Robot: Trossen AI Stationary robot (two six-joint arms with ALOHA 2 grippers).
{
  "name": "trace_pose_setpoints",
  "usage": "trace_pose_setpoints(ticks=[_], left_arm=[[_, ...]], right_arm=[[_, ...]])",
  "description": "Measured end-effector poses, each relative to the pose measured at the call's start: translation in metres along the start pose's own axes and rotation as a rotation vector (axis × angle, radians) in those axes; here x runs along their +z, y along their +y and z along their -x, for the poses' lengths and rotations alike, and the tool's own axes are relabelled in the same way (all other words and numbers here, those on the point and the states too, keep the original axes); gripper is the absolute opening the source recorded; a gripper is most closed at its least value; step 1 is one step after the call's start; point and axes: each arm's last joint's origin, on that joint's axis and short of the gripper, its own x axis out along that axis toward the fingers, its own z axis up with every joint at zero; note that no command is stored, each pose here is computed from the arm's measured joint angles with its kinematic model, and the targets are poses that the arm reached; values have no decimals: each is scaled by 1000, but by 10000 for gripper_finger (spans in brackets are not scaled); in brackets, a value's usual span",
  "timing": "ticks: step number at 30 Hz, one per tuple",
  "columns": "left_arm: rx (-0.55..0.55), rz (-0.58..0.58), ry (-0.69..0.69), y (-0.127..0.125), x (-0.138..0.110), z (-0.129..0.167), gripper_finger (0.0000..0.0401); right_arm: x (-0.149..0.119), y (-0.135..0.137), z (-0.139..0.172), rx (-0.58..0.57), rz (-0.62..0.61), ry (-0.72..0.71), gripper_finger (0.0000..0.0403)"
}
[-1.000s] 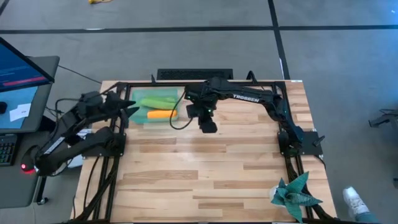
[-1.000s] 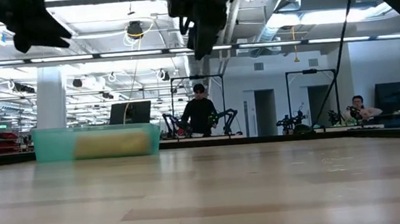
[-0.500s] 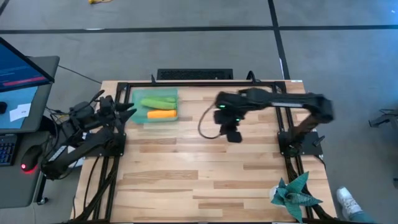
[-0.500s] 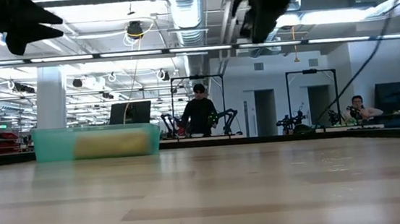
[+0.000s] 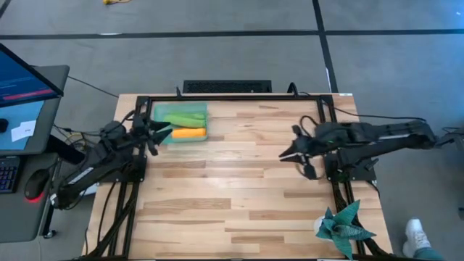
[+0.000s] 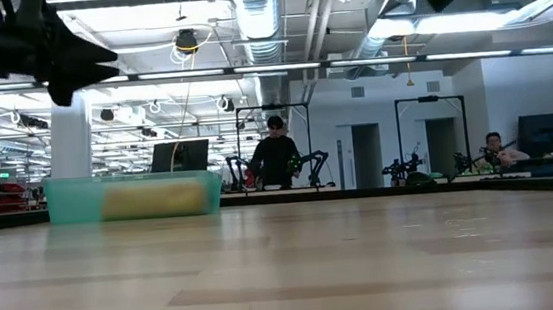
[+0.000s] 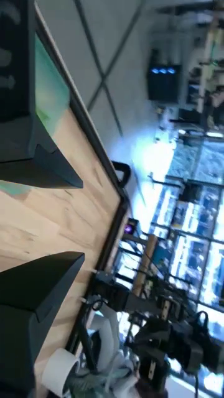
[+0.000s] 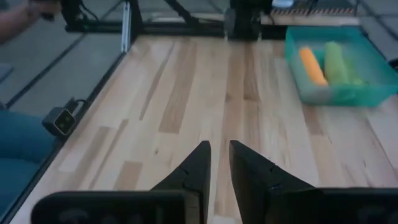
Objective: Roll microfiber towels into tight, uniform cylinder then place into a basket
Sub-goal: Return to Home Position
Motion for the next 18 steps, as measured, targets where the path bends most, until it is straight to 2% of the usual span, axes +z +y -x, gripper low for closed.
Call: trace_pose_setpoints(ticks=[10,13,16,18], left_arm=[[-161,-26,-66,2,-37,-17,167],[-185,-48,-44,1,-49,-19,167],[-166,-71,-26,-2,-52,-20,167],[-190,-86,-22,-6,-53,-20,166]], right_arm=[[-48,16,40,-92,-37,-187,79],[-58,17,49,-161,-47,-248,79],[-73,17,50,-214,-57,-270,79],[-83,17,47,-228,-73,-287,79]])
